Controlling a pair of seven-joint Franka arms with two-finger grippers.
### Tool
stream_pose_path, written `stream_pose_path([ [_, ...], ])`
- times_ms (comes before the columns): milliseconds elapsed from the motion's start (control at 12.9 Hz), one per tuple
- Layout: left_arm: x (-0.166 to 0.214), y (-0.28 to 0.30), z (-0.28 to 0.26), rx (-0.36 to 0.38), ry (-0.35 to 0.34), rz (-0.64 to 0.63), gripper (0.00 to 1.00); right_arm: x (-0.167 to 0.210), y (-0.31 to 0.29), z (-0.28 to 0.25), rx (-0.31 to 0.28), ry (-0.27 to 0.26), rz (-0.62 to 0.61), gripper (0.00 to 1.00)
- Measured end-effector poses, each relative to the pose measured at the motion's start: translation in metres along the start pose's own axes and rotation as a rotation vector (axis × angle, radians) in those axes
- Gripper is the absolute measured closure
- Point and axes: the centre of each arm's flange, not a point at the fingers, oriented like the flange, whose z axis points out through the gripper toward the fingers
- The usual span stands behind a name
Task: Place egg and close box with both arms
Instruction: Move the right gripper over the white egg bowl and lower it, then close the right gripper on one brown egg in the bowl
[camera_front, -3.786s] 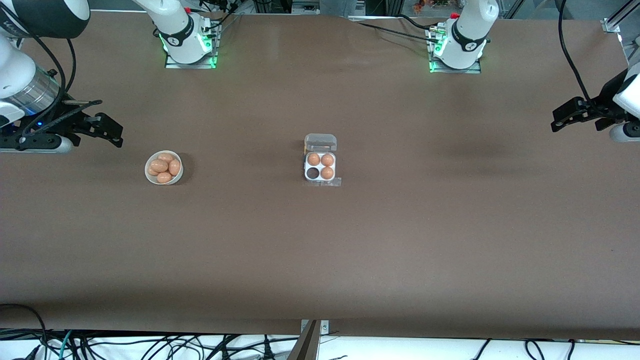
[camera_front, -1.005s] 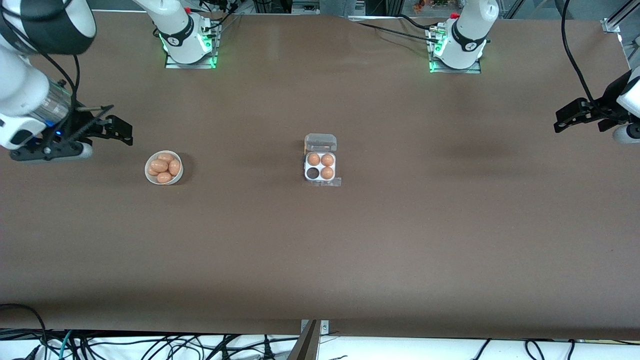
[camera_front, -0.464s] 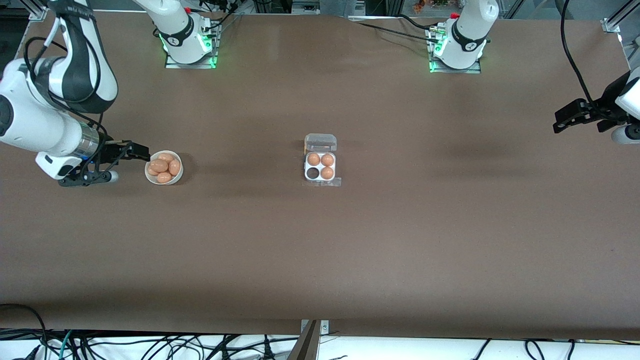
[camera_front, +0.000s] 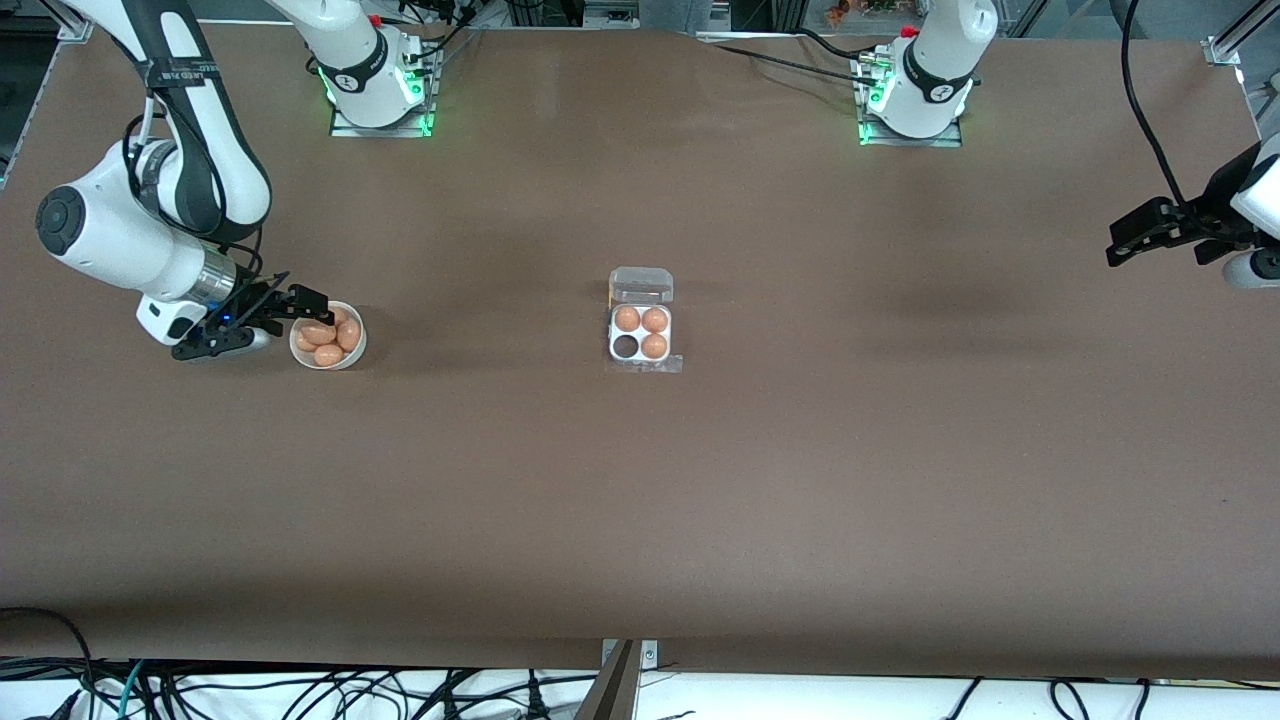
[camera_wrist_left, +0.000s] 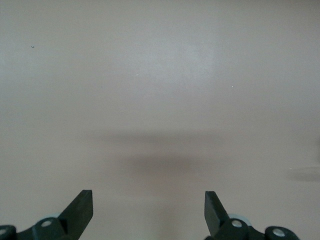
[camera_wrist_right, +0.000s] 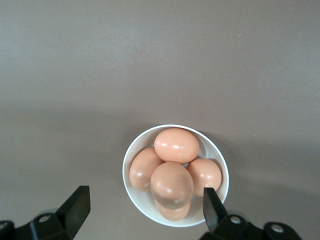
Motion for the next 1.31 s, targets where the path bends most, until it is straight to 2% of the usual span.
stream_pose_path([
  [695,0.000,0.000,0.000,0.000,0.000,0.000,0.01,-0.005,0.010,0.031,-0.003,-0.025,0.016,0.00],
  [850,0.000,0.000,0.000,0.000,0.000,0.000,0.01,-0.005,0.010,0.033,-0.002,-0.029,0.017,0.04],
  [1082,0.000,0.000,0.000,0.000,0.000,0.000,0.01,-0.005,0.010,0.034,-0.002,-0.031,0.018,0.42],
  [1159,0.000,0.000,0.000,0.000,0.000,0.000,0.01,-0.005,0.010,0.034,-0.002,-0.032,0.018,0.42],
  [1314,0.000,0.000,0.000,0.000,0.000,0.000,0.01,-0.005,0.011,0.035,-0.001,-0.034,0.018,0.52],
])
